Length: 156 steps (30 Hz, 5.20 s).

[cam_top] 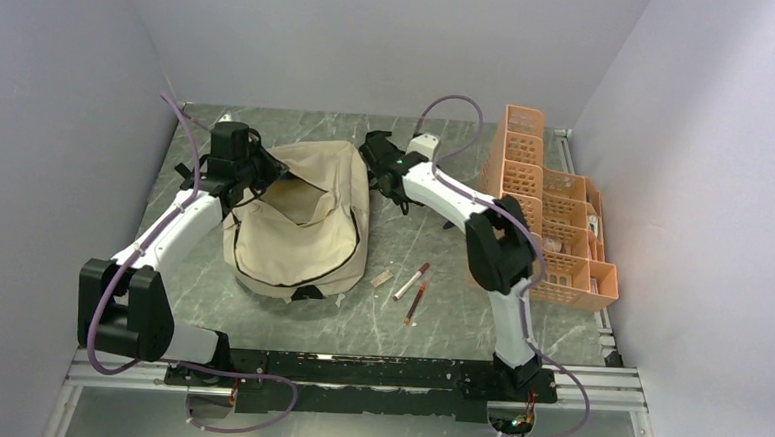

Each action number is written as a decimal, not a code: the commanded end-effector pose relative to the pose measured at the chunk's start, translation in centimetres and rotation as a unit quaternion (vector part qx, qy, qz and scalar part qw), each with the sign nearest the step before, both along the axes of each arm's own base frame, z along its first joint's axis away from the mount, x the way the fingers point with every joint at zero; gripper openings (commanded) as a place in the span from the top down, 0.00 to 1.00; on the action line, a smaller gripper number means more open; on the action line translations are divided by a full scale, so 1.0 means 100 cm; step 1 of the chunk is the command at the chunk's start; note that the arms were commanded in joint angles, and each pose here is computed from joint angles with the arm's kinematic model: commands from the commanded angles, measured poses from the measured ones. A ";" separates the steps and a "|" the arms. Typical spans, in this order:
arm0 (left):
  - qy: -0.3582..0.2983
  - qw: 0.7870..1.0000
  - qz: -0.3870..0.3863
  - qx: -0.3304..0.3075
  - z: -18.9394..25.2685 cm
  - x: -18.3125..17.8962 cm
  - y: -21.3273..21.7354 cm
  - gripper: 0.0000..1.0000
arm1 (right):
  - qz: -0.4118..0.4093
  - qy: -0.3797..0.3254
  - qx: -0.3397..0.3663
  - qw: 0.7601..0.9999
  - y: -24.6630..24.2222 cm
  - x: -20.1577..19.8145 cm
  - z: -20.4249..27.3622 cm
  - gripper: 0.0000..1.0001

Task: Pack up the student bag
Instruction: Pick up the stationery from the center of the board, then place the stationery in the student bag, then pick up the stationery from the center of the board.

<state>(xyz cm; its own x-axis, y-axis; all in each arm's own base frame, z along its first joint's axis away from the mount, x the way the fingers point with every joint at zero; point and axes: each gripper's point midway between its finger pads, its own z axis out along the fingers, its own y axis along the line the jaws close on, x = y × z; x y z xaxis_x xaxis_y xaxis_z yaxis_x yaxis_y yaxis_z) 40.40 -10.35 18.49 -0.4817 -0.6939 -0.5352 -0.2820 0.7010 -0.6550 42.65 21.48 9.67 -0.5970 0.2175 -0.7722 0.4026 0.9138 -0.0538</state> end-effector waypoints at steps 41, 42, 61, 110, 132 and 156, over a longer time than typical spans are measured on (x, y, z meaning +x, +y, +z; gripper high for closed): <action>-0.022 0.999 -0.023 -0.018 0.011 0.003 -0.007 0.95 | -0.149 0.101 0.018 0.983 -0.112 -0.019 -0.074 0.59; -0.023 0.999 -0.023 -0.019 0.011 0.003 -0.007 0.95 | -0.145 0.101 0.023 0.984 -0.110 -0.018 -0.075 0.63; -0.026 0.999 -0.023 -0.021 0.015 0.002 -0.008 0.95 | 0.159 -0.003 0.038 0.987 -0.017 -0.005 -0.022 0.96; -0.037 0.998 -0.045 -0.016 0.026 -0.011 -0.010 0.95 | 0.800 -0.324 -0.177 0.472 0.285 -0.067 0.053 0.92; -0.039 0.998 -0.040 -0.011 0.027 -0.011 -0.006 0.95 | 0.777 -0.306 -0.200 0.513 0.281 -0.056 0.054 0.59; -0.028 0.998 -0.055 -0.024 0.018 -0.005 -0.014 0.95 | 0.496 -0.307 0.166 0.795 0.130 -0.133 0.126 0.60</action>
<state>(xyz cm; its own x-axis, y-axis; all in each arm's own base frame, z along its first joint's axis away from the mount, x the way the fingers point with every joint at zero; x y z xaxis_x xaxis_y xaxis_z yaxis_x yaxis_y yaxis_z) 39.16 -11.03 18.95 -0.5264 -0.6706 -0.5226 -0.2311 0.7044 -0.6711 27.69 37.88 23.05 0.1242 -0.0146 -0.9922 -0.8416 0.5282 -0.1131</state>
